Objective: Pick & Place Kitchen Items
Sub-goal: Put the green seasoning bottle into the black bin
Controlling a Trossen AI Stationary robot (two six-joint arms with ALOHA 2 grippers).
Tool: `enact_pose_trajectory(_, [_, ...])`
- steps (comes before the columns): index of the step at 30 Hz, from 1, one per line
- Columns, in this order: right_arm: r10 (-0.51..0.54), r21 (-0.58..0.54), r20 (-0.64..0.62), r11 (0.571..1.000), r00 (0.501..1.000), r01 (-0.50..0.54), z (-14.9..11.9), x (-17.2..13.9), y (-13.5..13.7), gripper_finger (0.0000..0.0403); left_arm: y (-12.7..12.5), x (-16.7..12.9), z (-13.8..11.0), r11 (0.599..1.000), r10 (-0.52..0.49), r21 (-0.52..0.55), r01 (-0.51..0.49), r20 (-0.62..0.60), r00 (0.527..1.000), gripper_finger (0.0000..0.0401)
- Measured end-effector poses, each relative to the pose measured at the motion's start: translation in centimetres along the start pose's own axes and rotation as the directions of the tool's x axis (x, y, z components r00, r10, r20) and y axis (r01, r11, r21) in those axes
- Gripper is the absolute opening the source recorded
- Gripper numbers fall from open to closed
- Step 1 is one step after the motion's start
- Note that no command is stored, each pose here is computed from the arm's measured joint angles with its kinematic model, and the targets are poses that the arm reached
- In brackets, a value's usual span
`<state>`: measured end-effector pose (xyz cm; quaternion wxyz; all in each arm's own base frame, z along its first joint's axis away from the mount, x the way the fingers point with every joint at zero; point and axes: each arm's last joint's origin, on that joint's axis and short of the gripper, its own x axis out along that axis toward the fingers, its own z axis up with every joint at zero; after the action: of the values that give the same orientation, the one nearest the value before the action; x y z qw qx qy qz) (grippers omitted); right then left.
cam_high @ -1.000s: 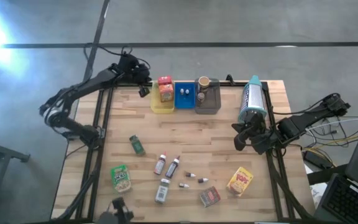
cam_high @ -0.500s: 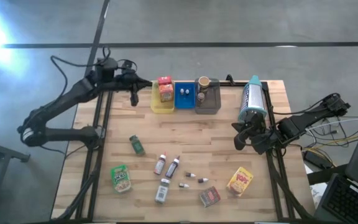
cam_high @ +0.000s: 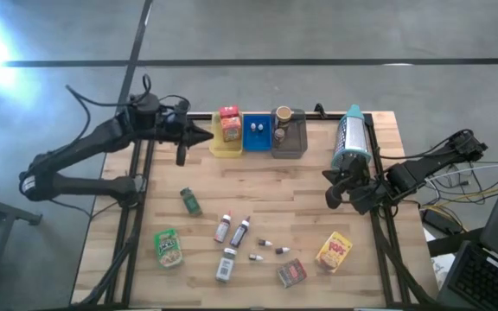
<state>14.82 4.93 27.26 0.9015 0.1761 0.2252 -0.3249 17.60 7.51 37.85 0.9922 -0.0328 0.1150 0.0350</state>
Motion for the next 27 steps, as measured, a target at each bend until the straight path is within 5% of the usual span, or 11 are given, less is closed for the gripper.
enact_pose_trajectory(10, [0.000,-0.116,0.000,0.993,1.000,0.000,0.0,0.0,0.0,0.0008,-4.2,1.0,-0.8,0.960,-0.221,-0.198,0.198,-0.097,0.971,0.0036])
enact_pose_trajectory(18, [-0.001,-0.233,-0.001,0.972,1.000,0.001,0.0,0.0,0.0,0.0008,-8.0,2.3,-1.8,0.992,-0.110,0.038,0.119,-0.179,0.978,0.0109])
enact_pose_trajectory(27, [-0.009,-0.237,0.004,0.972,1.000,0.010,0.1,0.1,-0.1,0.0008,-8.2,2.7,-2.4,0.977,-0.021,0.200,0.067,-0.223,0.975,0.0226])
